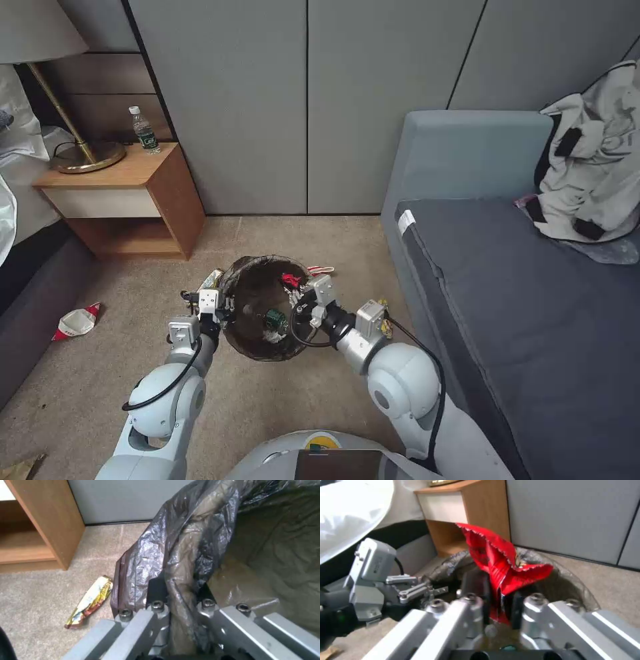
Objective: Pick up the trash bin, then pick up the garbage from the floor and place it into the trash bin.
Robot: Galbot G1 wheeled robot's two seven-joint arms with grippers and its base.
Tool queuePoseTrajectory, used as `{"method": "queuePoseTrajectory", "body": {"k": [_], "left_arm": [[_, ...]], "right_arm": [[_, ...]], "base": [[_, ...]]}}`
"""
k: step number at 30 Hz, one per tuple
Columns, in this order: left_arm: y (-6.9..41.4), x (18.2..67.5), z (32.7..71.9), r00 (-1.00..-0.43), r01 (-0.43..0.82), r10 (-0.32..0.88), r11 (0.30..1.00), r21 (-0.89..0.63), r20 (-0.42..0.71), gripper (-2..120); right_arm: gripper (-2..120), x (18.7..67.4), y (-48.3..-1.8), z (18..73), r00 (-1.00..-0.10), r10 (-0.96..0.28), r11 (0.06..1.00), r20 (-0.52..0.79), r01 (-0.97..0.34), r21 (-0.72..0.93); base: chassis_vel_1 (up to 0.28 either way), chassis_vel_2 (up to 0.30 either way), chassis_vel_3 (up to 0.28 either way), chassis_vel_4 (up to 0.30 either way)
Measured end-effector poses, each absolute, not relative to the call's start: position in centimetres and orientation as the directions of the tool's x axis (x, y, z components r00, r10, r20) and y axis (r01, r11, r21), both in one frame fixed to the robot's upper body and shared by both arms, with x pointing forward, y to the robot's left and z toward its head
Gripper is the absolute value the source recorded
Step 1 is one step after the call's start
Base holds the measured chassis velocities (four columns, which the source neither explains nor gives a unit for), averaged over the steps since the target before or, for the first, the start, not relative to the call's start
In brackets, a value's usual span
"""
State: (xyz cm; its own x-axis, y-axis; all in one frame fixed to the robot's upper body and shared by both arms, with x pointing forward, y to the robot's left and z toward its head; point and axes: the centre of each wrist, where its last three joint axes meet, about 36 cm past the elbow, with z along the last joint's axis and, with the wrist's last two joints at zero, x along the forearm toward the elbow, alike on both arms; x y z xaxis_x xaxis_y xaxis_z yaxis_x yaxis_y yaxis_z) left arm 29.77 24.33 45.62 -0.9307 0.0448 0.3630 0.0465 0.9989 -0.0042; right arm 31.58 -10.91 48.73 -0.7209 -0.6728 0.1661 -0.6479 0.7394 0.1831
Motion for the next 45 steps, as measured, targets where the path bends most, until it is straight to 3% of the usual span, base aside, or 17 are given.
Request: {"method": "queuePoseTrajectory", "body": {"k": [7,12,21,24,37,45], "left_arm": [[24.2,29.6,45.8,-0.932,0.047,0.046,0.999,-0.006,0.361,3],[24.2,29.5,45.9,-0.932,0.046,0.044,0.999,-0.006,0.36,3],[24.2,29.5,45.9,-0.933,0.047,0.046,0.999,-0.006,0.357,3],[24.3,29.6,45.9,-0.933,0.046,0.045,0.999,-0.005,0.356,3],[24.6,29.7,45.8,-0.933,0.036,0.036,0.999,-0.006,0.358,3],[25.3,29.7,45.9,-0.935,0.018,0.021,1.0,-0.013,0.354,3]], "right_arm": [[41,31.9,-10.1,48.4,-0.714,-0.675,0.738,0.185,-0.651,0.176],[54,31.9,-10.0,48.5,-0.713,-0.676,0.737,0.185,-0.652,0.176],[92,32.0,-10.1,48.8,-0.715,-0.676,0.737,0.181,-0.654,0.171],[98,32.1,-10.3,49.0,-0.719,-0.673,0.74,0.175,-0.651,0.169],[100,31.8,-12.6,51.2,-0.759,-0.643,0.761,0.107,-0.617,0.201],[100,31.1,-16.6,51.6,-0.882,-0.466,0.875,0.073,-0.447,0.182]], "base": [[0.0,0.0,0.0,0.0],[0.0,0.0,0.0,0.0],[0.0,0.0,0.0,0.0],[0.0,0.0,0.0,0.0],[0.0,0.0,0.0,0.0],[0.0,0.0,0.0,0.0]]}}
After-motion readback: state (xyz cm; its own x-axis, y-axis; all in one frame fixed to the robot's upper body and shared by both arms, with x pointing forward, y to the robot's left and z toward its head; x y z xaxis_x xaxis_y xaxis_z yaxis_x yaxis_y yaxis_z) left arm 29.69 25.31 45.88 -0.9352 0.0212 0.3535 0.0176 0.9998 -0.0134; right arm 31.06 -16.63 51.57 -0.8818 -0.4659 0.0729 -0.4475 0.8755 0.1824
